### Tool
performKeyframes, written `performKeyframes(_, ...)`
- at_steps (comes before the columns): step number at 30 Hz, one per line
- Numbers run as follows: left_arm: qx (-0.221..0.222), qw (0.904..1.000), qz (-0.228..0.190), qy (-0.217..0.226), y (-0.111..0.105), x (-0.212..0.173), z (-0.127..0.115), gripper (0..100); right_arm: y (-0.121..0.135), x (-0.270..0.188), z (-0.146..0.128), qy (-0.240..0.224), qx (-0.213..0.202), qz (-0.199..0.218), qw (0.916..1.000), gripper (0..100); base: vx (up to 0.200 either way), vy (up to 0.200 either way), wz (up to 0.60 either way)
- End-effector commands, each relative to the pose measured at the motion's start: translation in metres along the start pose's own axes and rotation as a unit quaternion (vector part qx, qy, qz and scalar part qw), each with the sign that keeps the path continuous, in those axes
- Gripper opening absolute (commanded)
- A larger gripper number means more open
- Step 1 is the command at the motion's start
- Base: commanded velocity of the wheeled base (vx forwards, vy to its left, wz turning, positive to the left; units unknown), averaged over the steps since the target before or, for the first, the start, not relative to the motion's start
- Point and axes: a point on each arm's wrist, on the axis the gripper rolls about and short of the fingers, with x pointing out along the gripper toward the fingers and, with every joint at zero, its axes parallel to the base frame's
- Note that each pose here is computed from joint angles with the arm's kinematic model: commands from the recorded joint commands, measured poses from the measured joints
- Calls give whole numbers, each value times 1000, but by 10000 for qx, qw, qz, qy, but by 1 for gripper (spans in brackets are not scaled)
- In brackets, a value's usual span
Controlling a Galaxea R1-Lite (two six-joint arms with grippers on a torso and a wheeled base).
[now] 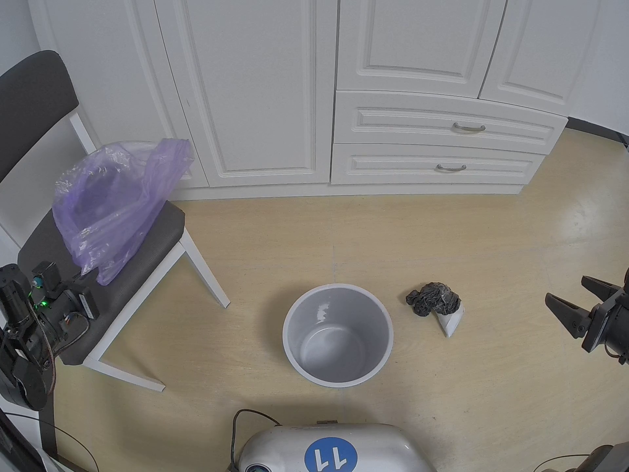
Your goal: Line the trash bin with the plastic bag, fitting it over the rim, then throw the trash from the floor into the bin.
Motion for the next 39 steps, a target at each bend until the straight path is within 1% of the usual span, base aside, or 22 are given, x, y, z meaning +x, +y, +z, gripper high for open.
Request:
performKeyframes(1, 18, 9968, -547, -579, -47, -7, 27, 0, 2, -2, 3, -76, -12, 61, 10000, 100, 0, 0, 0)
performKeyframes(2, 17, 9959, -646, -625, -57, -8, 29, 0, 2, -2, 4, -91, -13, 69, 9999, 100, 0, 0, 0)
performKeyframes(3, 17, 9957, -669, -633, -59, -8, 29, 0, 2, -2, 4, -91, -13, 69, 9999, 100, 0, 0, 0)
performKeyframes(4, 26, 9942, -813, -697, -74, -9, 32, 0, 2, -2, 5, -106, -14, 78, 9999, 100, 0, 0, 0)
performKeyframes(9, -7, 9903, -1087, -866, -109, -10, 39, 0, 2, -2, 6, -137, -14, 79, 9999, 100, 0, 0, 0)
performKeyframes(11, -23, 9898, -1142, -856, -120, -8, 40, 0, 2, -2, 7, -152, -14, 80, 9999, 100, 0, 0, 0)
performKeyframes(13, -25, 9896, -1149, -864, -121, -9, 40, 0, 2, -2, 7, -152, -14, 80, 9999, 100, 0, 0, 0)
performKeyframes(14, -52, 9888, -1204, -882, -136, -8, 44, 0, 2, -2, 8, -167, -15, 88, 9998, 100, 0, 0, 0)
performKeyframes(15, -58, 9886, -1211, -897, -138, -7, 45, 0, 3, -2, 8, -159, -17, 95, 9998, 100, 0, 0, 0)
performKeyframes(16, -82, 9884, -1204, -922, -147, -7, 49, 0, 3, -2, 10, -181, -22, 126, 9998, 100, 0, 0, 0)
performKeyframes(17, -92, 9884, -1205, -921, -148, -6, 49, 0, 3, -2, 10, -180, -23, 134, 9997, 100, 0, 0, 0)
performKeyframes(18, -114, 9876, -1251, -946, -158, -7, 54, 0, 4, -2, 10, -194, -29, 165, 9997, 100, 0, 0, 0)
performKeyframes(21, -135, 9855, -1405, -939, -172, -9, 60, 0, 5, -1, 12, -200, -35, 203, 9996, 100, 0, 0, 0)
performKeyframes(24, -148, 9838, -1512, -950, -176, -12, 61, 0, 6, 0, 13, -199, -39, 226, 9995, 100, 0, 0, 0)
performKeyframes(26, -307, 9810, -1678, -921, -181, -18, 61, 0, 6, 4, 11, -107, -34, 221, 9997, 100, 0, 0, 0)
performKeyframes(28, -381, 9801, -1715, -922, -182, -20, 62, 0, 6, 6, 11, -69, -35, 219, 9997, 100, 0, 0, 0)
performKeyframes(29, -573, 9763, -1854, -956, -185, -28, 65, 0, 7, 9, 9, 8, -38, 231, 9997, 100, 0, 0, 0)
performKeyframes(31, -671, 9741, -1939, -955, -185, -34, 65, 0, 7, 11, 8, 48, -37, 259, 9996, 100, 0, 0, 0)
performKeyframes(34, -693, 9722, -2046, -904, -183, -44, 63, 0, 11, 10, 6, 79, -45, 408, 9991, 100, 0, 0, 0)
performKeyframes(38, -718, 9707, -2108, -902, -182, -50, 62, 0, 12, 12, 4, 143, -41, 457, 9988, 100, 0, 0, 0)
performKeyframes(39, -778, 9687, -2174, -907, -183, -54, 62, 0, 13, 14, 3, 197, -36, 454, 9988, 100, 0, 0, 0)
